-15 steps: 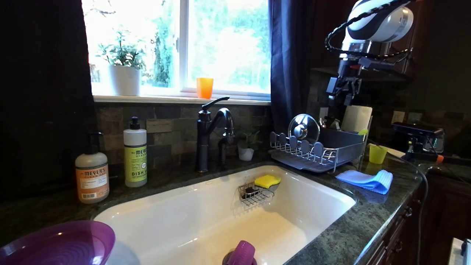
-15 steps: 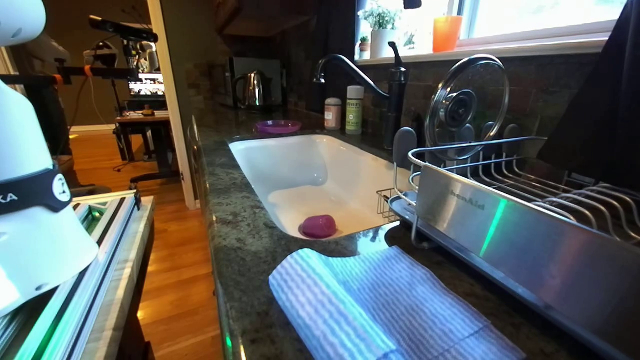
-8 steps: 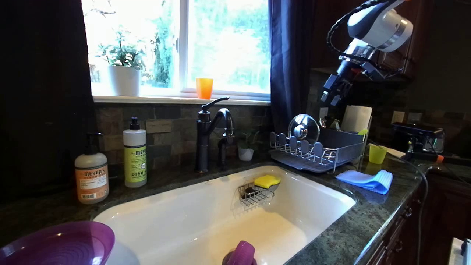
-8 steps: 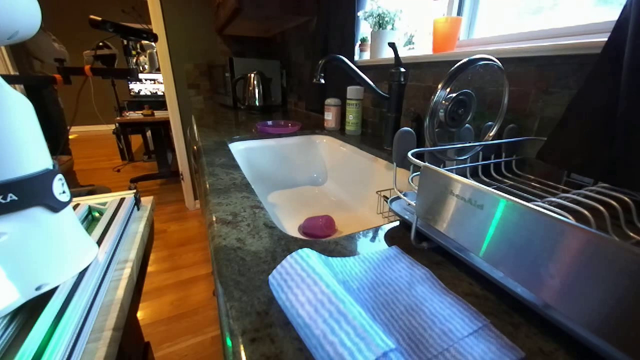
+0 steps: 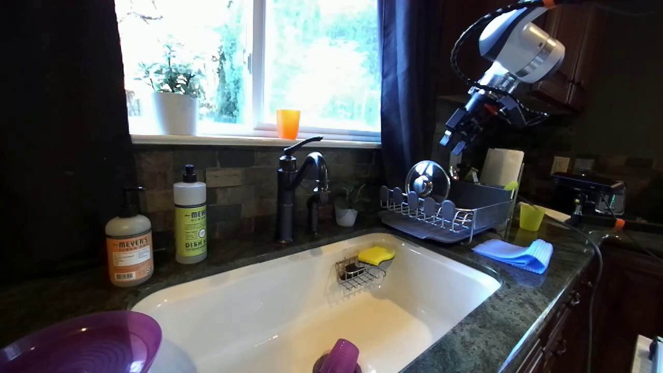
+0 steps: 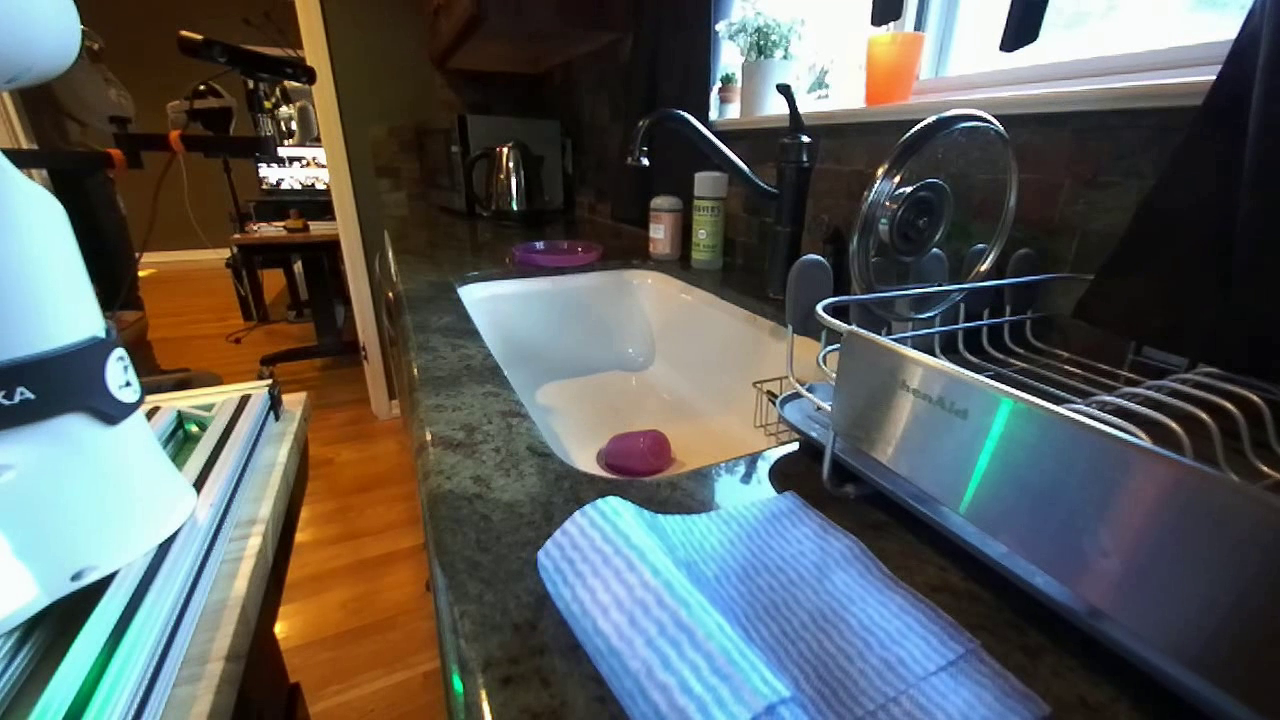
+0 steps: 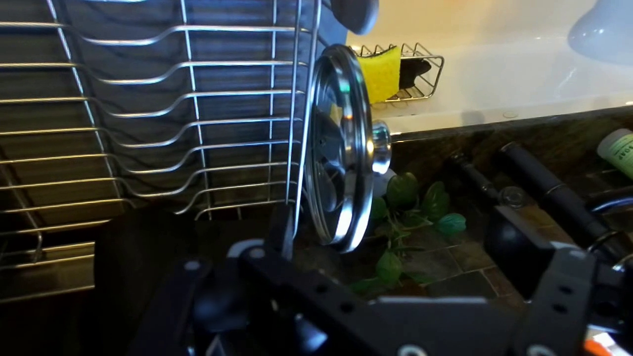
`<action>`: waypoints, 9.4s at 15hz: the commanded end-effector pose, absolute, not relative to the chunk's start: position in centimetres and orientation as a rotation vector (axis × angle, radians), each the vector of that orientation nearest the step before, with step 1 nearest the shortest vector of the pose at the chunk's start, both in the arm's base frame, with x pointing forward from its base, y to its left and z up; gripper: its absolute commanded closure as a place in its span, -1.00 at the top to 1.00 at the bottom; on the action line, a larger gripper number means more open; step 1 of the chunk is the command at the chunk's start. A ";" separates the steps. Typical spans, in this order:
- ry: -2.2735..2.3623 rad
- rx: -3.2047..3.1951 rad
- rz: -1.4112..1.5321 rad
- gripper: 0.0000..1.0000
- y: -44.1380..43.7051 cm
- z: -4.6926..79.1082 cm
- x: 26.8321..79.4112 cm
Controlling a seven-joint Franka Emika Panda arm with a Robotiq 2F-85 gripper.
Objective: Move the pot lid to the right
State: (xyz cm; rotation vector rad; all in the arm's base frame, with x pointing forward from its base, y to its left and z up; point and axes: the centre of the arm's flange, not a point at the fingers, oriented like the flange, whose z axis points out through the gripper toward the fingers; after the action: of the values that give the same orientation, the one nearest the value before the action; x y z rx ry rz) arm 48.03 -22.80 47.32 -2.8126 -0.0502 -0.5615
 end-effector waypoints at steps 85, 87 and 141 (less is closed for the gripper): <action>1.205 -2.506 -0.637 -0.90 -37.1 52.2 43.8; 1.167 -2.565 -0.579 -0.59 -38.8 52.2 44.5; 1.927 -2.055 -0.227 -0.90 -34.0 39.9 55.9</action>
State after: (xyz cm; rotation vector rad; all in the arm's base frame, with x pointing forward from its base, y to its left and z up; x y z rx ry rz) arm 55.29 -34.35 39.88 -2.0353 1.9239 -0.2600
